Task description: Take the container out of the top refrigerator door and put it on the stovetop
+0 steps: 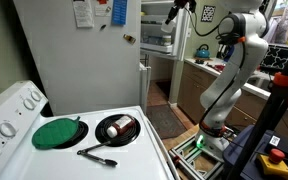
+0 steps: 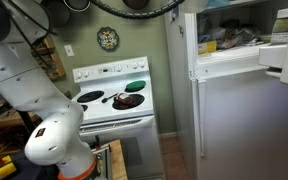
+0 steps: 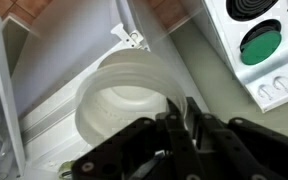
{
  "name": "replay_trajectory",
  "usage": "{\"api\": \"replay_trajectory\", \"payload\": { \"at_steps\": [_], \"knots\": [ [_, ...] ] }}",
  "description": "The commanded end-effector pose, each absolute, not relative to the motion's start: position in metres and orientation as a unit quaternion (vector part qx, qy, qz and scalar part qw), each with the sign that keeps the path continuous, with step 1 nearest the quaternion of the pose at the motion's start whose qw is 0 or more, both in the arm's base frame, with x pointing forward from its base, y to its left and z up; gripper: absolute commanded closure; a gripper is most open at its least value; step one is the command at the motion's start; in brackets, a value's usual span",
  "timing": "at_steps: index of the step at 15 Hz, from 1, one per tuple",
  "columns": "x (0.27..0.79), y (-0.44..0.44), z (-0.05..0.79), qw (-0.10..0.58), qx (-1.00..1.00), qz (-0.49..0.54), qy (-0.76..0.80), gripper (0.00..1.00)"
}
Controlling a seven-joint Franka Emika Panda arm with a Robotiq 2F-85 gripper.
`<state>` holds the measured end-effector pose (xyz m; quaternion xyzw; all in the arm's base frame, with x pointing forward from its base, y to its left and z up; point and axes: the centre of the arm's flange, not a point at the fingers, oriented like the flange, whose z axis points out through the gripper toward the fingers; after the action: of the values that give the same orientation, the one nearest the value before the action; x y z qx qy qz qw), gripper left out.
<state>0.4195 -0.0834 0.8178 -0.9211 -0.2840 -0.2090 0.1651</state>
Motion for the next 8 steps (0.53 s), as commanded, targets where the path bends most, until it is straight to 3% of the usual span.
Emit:
{"api": "replay_trajectory", "payload": {
  "at_steps": [1,2,7,8],
  "knots": [
    [0.4214,-0.0776,0.8085,0.173,-0.92,-0.201,-0.287,0.94],
    [0.4233,-0.0747,0.8036,0.177,-0.92,-0.196,-0.289,0.88],
    [0.4237,-0.0772,0.8067,0.175,-0.92,-0.199,-0.288,0.88],
    [0.4236,-0.0773,0.8071,0.174,-0.92,-0.2,-0.288,0.95]
  ]
}}
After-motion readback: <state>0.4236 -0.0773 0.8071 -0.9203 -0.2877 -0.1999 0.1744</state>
